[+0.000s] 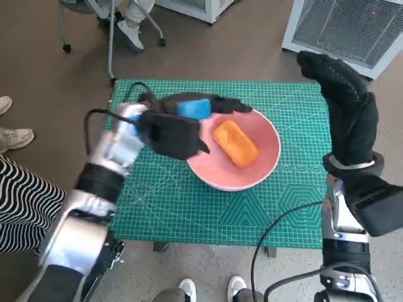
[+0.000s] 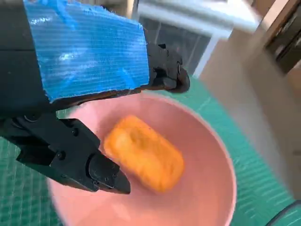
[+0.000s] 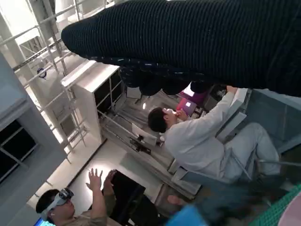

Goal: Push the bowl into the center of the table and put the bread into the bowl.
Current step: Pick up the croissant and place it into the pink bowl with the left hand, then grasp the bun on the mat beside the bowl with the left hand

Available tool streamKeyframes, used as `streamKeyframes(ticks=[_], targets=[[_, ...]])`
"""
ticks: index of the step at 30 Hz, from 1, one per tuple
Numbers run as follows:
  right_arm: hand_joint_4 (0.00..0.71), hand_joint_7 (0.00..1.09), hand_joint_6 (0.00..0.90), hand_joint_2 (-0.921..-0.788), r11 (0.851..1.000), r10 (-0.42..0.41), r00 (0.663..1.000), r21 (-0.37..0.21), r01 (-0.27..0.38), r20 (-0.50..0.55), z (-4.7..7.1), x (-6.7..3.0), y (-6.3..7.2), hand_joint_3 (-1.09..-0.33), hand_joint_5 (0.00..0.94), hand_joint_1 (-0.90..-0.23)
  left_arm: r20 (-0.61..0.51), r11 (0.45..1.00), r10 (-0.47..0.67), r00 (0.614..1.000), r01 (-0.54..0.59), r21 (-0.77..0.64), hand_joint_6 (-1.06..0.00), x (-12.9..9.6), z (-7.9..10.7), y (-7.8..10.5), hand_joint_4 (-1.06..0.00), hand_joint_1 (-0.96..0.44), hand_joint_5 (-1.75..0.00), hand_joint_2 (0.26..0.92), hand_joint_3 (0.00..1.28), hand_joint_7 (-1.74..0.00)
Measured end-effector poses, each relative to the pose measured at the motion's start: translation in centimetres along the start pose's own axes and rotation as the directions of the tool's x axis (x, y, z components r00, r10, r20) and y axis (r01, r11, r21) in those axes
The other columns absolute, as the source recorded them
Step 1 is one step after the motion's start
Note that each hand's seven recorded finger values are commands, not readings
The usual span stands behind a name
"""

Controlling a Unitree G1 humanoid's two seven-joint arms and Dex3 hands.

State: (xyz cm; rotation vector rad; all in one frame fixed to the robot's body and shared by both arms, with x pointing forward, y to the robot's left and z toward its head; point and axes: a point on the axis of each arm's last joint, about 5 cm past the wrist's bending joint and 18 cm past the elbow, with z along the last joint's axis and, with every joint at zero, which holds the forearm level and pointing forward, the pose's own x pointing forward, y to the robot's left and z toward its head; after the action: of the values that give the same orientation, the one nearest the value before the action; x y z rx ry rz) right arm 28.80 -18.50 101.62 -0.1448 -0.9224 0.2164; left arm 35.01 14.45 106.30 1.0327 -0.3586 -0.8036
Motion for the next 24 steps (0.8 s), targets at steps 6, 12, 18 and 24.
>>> streamKeyframes(ticks=[6,12,18,24], targets=[[0.170,0.60,-0.001,-0.921,1.000,-0.002,1.000,0.004,0.002,-0.002,-0.1,-0.03,0.0,-0.767,0.003,-0.826,0.001,0.994,0.107,0.994,-0.107,0.021,-0.17,-3.4,-0.9,1.9,-0.06,-0.11,0.00,0.764,0.01,-0.11],[0.171,0.61,-0.001,-0.921,1.000,-0.002,1.000,0.007,0.002,-0.004,-0.1,-0.03,0.1,-0.766,0.003,-0.824,-0.045,0.985,0.167,0.985,-0.164,0.055,-0.18,-6.4,-1.7,3.3,-0.06,-0.05,0.00,0.766,0.01,-0.11],[0.171,0.60,-0.001,-0.921,1.000,0.001,1.000,0.011,-0.001,-0.007,-0.1,-0.02,0.1,-0.765,0.003,-0.825,-0.136,0.982,0.177,0.975,-0.167,0.083,-0.16,-8.6,-2.2,4.6,-0.03,0.05,0.00,0.759,0.01,-0.10],[0.170,0.60,-0.001,-0.921,1.000,0.006,1.000,0.016,-0.006,-0.012,-0.1,-0.01,0.1,-0.763,0.002,-0.832,-0.303,0.988,0.146,0.942,-0.122,0.099,-0.13,-10.0,-3.4,5.1,0.00,0.08,0.00,0.736,0.00,-0.07]])
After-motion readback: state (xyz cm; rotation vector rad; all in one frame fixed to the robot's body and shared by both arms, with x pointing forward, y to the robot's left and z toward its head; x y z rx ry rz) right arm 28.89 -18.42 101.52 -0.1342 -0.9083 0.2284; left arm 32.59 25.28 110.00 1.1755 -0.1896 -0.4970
